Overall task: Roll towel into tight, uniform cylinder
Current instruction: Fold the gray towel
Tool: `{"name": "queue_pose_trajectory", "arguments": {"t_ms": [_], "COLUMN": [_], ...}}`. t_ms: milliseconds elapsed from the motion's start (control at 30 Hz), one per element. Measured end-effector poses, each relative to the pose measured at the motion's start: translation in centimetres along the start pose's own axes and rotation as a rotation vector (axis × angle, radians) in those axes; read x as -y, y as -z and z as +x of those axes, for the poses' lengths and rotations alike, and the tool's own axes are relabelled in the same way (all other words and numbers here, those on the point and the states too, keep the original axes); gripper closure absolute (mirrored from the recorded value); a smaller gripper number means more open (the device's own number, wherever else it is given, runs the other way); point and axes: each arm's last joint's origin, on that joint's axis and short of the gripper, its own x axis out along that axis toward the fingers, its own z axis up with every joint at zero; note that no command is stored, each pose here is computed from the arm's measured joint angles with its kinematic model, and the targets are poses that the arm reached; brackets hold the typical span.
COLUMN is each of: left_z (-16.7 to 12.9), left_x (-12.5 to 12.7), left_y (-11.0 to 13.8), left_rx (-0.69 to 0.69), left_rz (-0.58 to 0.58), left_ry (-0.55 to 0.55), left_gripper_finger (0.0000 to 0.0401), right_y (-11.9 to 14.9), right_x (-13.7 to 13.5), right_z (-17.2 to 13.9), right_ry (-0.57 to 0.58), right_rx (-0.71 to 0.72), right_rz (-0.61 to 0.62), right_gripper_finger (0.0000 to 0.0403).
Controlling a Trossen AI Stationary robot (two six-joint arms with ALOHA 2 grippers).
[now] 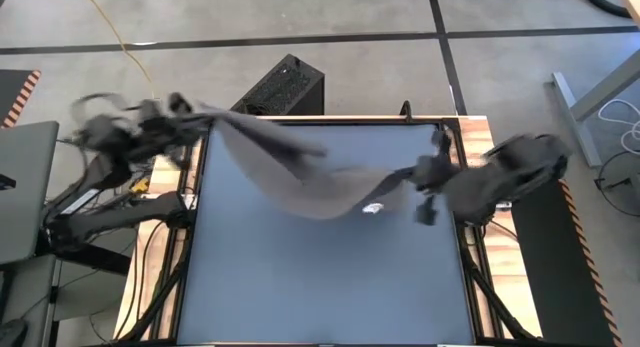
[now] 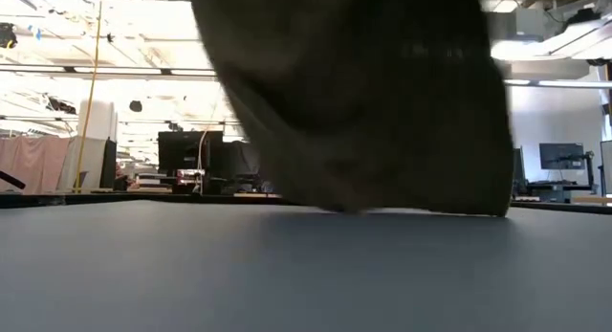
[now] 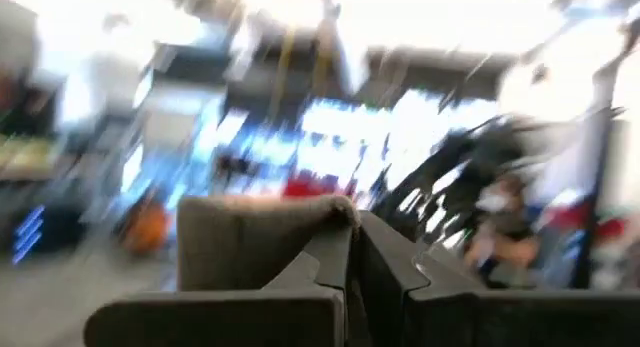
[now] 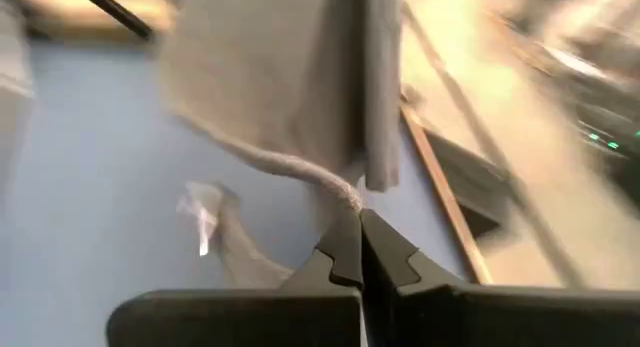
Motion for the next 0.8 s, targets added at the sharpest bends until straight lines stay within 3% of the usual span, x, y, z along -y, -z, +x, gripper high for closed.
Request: {"name": "queue_pose_trajectory", "arguments": {"t_ms": [200,333,467,567,800], "left_z": [-2.6,-2.9,-2.5,-2.2,0.0], "left_x": [2.3,2.6,2.5,2.1,-0.9], "left_y": [-3.4,-4.1,-3.9,-3.4,1.7], "left_rx": [0.263,0.329,0.335,0.3,0.042], "left_rz": [0.026,0.029,0.076,0.115,0.227], "left_ry": [0.257,0.307,0.286,0.206,-0.234], "left_gripper_finger": [0.0401,0.0401,0.0401,0.0401,0.0401], "right_y": [-1.9,-2.1,-1.5,-1.0,2.1], "right_x": [2.9,3.5,3.4,2.9,3.8], "right_z": [-5.7,-6.9,-6.3,-4.1,4.0], "right_ry": [-0.436,-0.524,-0.51,-0.391,-0.04], "right_rx": [0.315,0.391,0.318,0.19,-0.165], "right_rz": [-0.048,-0.087,-0.097,-0.108,-0.065], "right_gripper_finger": [0.039,0.039,0.039,0.039,0.039]}}
